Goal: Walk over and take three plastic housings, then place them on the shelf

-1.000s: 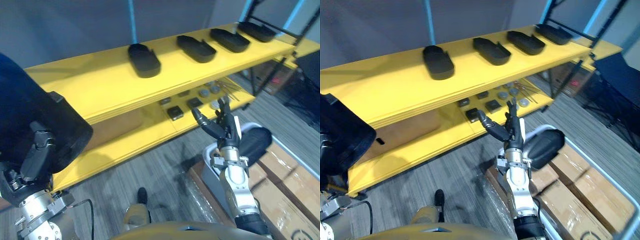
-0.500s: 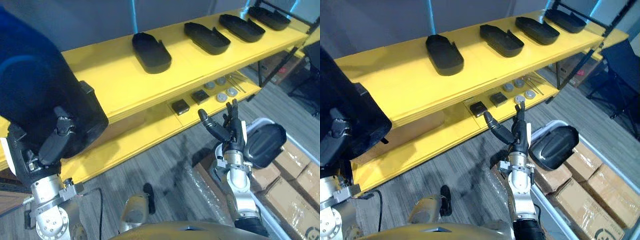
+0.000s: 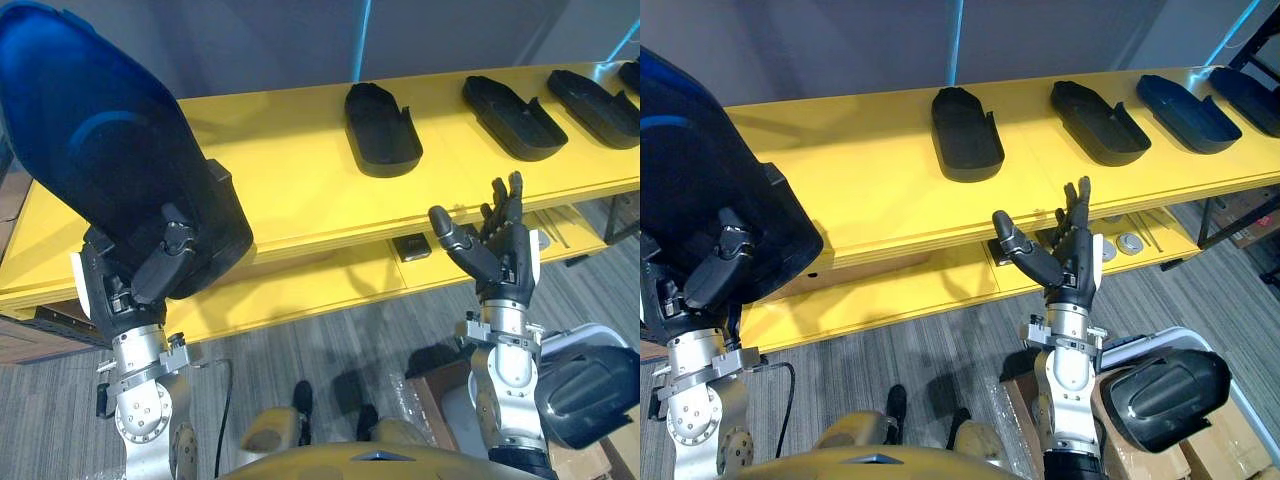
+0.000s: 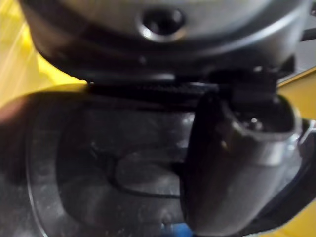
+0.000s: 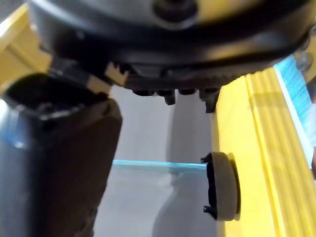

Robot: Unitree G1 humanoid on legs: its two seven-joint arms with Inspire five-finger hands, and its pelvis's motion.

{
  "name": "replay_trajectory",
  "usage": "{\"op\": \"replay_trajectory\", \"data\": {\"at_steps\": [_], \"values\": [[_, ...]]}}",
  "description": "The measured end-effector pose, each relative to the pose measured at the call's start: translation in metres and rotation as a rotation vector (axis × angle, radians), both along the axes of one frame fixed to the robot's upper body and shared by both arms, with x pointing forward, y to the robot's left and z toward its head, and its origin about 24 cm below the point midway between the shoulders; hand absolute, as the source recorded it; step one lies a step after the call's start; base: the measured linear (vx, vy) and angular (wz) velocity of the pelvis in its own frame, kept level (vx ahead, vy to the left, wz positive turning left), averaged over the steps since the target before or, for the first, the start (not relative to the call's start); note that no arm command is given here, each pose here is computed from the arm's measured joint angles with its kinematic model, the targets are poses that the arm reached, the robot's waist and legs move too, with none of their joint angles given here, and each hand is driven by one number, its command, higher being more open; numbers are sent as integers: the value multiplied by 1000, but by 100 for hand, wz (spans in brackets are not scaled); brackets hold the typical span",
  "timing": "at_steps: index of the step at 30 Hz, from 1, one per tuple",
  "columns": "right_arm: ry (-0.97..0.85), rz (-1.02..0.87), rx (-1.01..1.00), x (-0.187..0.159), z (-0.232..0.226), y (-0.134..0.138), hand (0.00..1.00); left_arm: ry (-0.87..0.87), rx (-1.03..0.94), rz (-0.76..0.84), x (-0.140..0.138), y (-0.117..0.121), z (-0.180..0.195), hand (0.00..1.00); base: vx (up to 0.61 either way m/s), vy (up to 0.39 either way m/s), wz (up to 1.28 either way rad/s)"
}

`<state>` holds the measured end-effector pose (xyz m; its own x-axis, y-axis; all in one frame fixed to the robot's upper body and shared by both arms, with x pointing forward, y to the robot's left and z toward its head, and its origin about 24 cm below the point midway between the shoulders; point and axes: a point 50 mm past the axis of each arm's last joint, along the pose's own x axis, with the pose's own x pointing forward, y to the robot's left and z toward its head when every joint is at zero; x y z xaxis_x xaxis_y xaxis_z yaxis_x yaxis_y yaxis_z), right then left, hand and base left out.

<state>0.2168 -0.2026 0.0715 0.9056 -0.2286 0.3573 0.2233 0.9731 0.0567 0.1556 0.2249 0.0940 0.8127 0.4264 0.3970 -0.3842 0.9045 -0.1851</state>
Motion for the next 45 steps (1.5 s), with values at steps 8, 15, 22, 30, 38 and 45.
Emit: {"op": "replay_trajectory", "data": {"at_steps": [8, 15, 22, 30, 38, 45], "values": [[-77, -101, -34, -9, 14, -20, 100, -7, -7, -79, 4, -10, -1, 0, 48, -53, 44], [-129, -289, -31, -19, 26, -50, 100, -38, 23, -230, 16, -27, 3, 0, 32, 71, 88], [-181, -300, -11, -10, 33, -43, 100, 11, 138, -333, 25, -23, 4, 0, -54, 36, -30], [67, -428, -115, -36, -10, -39, 100, 18, 31, -470, 49, -22, 15, 0, -12, 143, -26], [384, -360, -184, -65, -61, -61, 100, 135, -296, -297, 79, 9, -12, 0, 39, -3, -20], [833, -233, -57, -92, -139, -59, 100, 79, -421, -314, 110, 15, 1, 0, 15, -20, -9]]}}
